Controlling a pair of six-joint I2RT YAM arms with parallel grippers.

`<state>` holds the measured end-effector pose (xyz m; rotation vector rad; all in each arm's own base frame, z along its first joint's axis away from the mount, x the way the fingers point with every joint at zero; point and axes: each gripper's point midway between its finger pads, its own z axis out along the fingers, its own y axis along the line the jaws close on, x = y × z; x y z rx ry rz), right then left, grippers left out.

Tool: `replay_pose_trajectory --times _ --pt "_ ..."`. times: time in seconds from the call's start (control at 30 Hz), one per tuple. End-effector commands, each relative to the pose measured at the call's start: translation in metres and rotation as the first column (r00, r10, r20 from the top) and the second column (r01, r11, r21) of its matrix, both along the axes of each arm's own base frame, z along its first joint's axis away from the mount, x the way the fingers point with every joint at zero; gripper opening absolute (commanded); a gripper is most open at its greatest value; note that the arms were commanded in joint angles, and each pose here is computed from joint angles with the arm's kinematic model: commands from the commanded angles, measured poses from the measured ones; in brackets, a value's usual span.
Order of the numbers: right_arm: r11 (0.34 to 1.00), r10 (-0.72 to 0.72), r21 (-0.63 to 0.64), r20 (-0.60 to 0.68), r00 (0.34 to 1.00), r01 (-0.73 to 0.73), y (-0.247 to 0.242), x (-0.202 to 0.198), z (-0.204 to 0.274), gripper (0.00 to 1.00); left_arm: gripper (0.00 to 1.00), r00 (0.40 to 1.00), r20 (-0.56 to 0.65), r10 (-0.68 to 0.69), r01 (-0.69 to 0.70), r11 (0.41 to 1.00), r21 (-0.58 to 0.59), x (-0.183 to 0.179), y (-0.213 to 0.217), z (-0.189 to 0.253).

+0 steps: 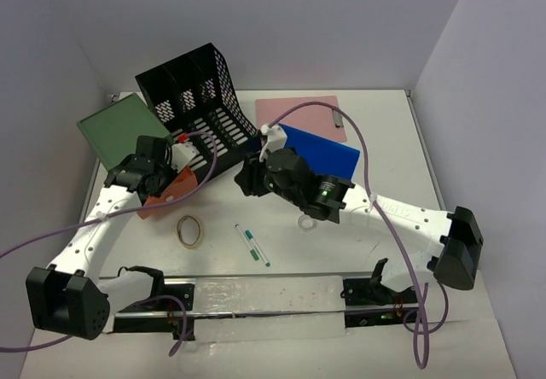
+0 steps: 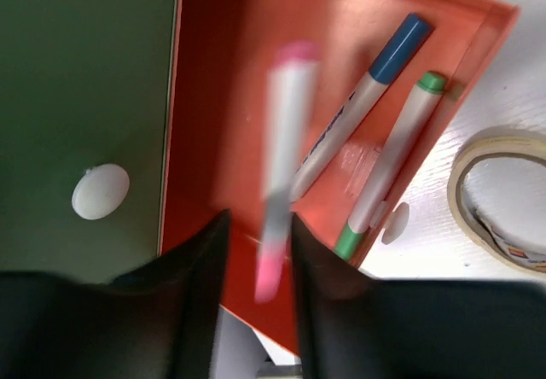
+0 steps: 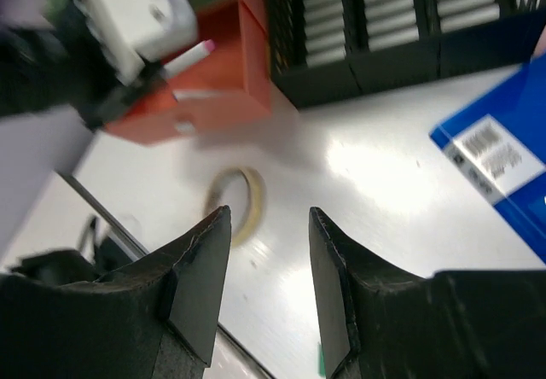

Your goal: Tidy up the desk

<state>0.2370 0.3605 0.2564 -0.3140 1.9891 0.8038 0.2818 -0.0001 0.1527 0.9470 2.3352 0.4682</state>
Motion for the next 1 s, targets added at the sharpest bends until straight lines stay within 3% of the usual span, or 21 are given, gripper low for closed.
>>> replay_pose_trajectory --times 0.0,0.1,0.3,0.47,0.97 --pt "0.990 0.040 -0.131 -0.082 0.996 -0.051 -0.003 -0.010 -0.044 0.49 0.47 0.998 0.063 0.009 -0.010 1.000 0.017 0.012 0.003 0.015" --pt "0.982 0.050 -0.176 -0.125 0.991 -0.071 -0.005 -0.018 -0.068 0.49 0.59 0.999 0.049 0.005 -0.004 1.000 -0.016 0.010 -0.002 0.020" --pt "0.929 0.106 -0.337 -0.160 0.981 -0.155 0.003 -0.045 -0.110 0.48 0.63 0.994 0.105 0.000 0.012 0.993 -0.116 0.010 -0.016 0.053" --pt "0.820 0.124 -0.528 -0.214 0.969 -0.221 0.010 -0.074 -0.162 0.46 0.64 0.988 0.154 0.002 0.030 0.979 -0.204 0.004 -0.027 0.076" --pt "0.758 0.051 -0.614 -0.284 0.957 -0.223 -0.010 -0.084 -0.210 0.32 0.65 0.990 0.142 0.009 0.021 0.977 -0.212 -0.006 -0.026 0.064"
